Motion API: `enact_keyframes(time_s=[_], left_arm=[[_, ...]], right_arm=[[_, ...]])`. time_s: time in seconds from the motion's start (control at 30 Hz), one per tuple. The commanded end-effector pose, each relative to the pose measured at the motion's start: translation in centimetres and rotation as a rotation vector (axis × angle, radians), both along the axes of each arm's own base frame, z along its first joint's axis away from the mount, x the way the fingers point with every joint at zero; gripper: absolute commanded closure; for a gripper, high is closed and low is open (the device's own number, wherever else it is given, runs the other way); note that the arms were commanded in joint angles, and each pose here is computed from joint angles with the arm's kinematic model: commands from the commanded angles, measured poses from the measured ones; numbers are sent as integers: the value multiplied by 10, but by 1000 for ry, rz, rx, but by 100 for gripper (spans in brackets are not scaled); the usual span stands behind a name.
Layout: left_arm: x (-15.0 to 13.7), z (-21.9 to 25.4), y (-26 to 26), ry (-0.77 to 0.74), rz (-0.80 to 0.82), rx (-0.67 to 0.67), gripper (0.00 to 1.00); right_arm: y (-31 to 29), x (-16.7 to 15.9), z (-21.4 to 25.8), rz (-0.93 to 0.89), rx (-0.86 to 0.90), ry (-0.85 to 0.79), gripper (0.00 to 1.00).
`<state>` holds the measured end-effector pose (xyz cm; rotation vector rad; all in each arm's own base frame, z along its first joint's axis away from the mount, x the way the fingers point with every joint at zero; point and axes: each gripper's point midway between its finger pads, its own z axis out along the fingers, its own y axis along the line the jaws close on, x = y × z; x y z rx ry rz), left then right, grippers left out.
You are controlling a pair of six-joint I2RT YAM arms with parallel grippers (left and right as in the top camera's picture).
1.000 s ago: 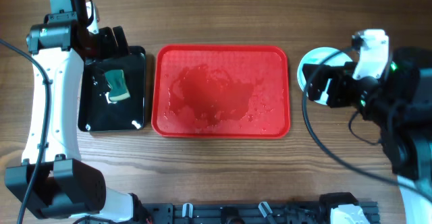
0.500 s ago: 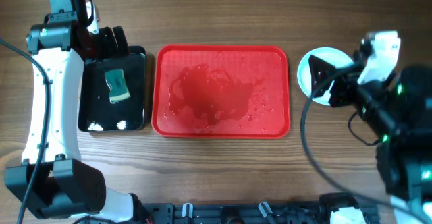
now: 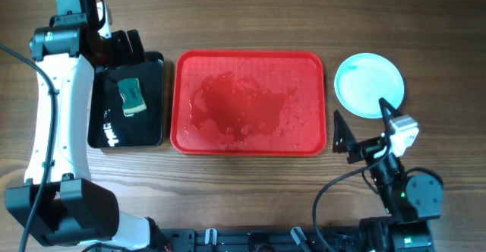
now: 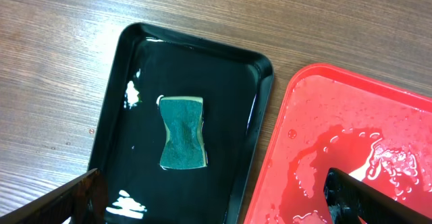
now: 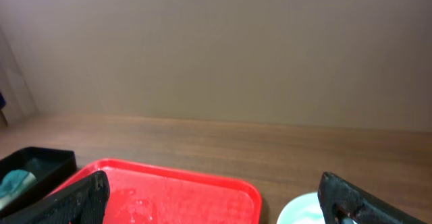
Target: Clean dirty plates on tray and stack at the side
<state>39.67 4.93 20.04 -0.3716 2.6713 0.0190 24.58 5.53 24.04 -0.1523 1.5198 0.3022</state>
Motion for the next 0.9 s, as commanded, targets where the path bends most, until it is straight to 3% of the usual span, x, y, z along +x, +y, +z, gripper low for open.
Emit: enact_keyframes(time_s=[0.0,0.43,0.5,0.87], left_arm=[[2,-1,-2,2,-8,-10,0],[2,-1,-2,2,-8,-10,0],[2,-1,-2,2,-8,-10,0],[2,-1,-2,2,-8,-10,0]], right_arm=[[3,-6,-8,20,11,-54,0],[1,-8,-39,11,6,-55,0],[1,-7,-60,12,2,29,0],[1,-5,-65,8,3,56,0]])
